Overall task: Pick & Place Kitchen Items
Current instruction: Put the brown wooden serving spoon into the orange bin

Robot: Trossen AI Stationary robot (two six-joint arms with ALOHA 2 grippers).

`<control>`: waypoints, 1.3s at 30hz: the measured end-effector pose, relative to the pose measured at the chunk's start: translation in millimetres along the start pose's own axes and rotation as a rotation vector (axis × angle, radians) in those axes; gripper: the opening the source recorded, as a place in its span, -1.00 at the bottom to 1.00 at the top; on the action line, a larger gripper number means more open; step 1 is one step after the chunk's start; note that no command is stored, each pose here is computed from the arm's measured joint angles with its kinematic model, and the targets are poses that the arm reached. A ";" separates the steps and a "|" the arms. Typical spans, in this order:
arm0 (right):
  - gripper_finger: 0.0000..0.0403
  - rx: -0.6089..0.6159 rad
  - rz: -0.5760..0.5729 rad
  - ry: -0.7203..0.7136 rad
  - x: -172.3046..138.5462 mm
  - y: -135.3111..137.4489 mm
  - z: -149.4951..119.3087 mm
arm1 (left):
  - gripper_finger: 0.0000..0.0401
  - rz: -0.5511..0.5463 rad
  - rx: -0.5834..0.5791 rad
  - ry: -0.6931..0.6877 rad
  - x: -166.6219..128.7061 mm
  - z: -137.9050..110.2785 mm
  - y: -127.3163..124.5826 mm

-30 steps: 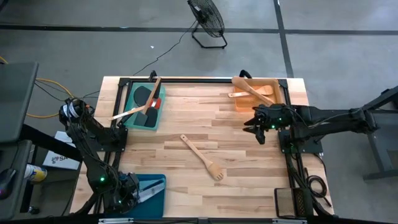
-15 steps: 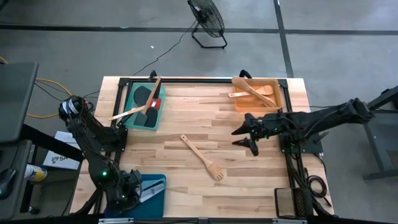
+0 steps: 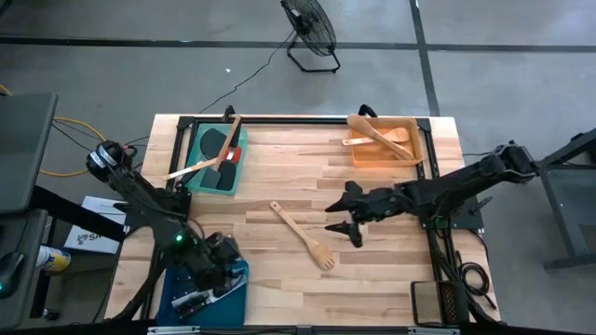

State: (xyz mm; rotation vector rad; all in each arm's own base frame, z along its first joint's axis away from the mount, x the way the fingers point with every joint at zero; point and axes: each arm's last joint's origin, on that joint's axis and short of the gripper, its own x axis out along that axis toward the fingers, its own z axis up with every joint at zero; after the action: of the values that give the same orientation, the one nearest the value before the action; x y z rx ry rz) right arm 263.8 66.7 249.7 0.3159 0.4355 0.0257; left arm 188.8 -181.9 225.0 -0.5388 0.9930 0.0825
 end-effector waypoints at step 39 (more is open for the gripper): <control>0.26 0.170 -0.567 0.488 161.9 9.3 -27.9 | 0.06 0.130 0.335 -0.573 -1.0 54.9 -6.5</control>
State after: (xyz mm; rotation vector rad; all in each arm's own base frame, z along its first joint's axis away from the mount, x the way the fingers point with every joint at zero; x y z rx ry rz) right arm 399.3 98.6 162.0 0.3436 1.0026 -0.4989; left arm 232.8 -161.7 251.9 -0.1235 0.4638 0.1722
